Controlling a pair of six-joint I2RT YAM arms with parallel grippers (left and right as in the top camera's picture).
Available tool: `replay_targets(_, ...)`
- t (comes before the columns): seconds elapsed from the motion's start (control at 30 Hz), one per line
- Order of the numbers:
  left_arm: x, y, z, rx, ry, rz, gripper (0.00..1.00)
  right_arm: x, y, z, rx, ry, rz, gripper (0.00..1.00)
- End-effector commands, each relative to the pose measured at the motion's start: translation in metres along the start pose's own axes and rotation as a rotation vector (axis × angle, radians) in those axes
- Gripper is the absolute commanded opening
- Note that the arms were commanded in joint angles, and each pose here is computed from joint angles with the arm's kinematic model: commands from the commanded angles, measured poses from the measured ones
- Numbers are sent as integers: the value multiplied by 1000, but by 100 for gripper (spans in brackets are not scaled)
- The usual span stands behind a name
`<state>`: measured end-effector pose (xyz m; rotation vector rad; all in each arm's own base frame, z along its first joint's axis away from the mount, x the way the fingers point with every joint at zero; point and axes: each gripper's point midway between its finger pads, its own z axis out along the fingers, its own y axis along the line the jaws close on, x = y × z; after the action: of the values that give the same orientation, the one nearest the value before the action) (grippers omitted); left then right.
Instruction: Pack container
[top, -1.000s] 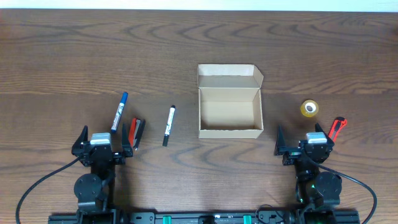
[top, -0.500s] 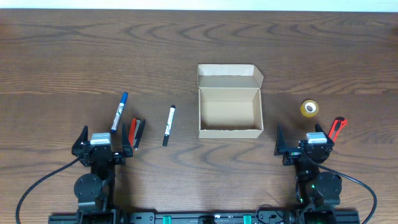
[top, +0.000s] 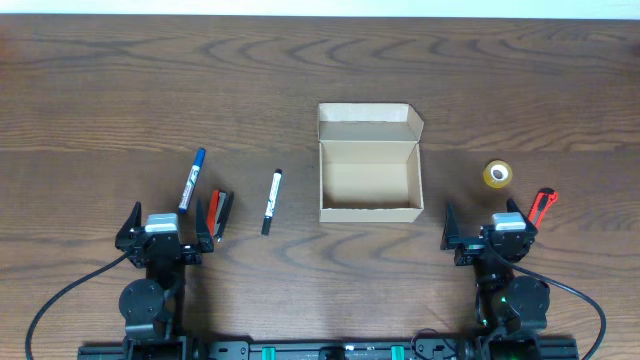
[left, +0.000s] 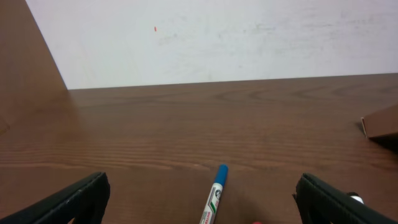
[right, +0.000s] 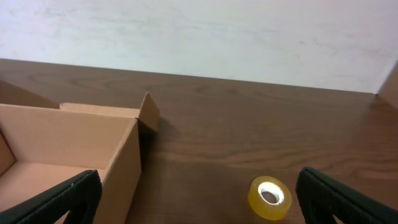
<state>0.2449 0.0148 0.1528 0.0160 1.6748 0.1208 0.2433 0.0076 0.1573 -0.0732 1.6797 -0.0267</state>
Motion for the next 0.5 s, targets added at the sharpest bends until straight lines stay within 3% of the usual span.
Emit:
replay_targets(0.0, 18, 1, 0, -12, 61, -8, 95, 3, -2, 0, 7, 5, -8, 99)
replay_targets(0.47, 18, 1, 0, -12, 61, -9, 95, 8, 0, 2, -1, 31, 14, 99)
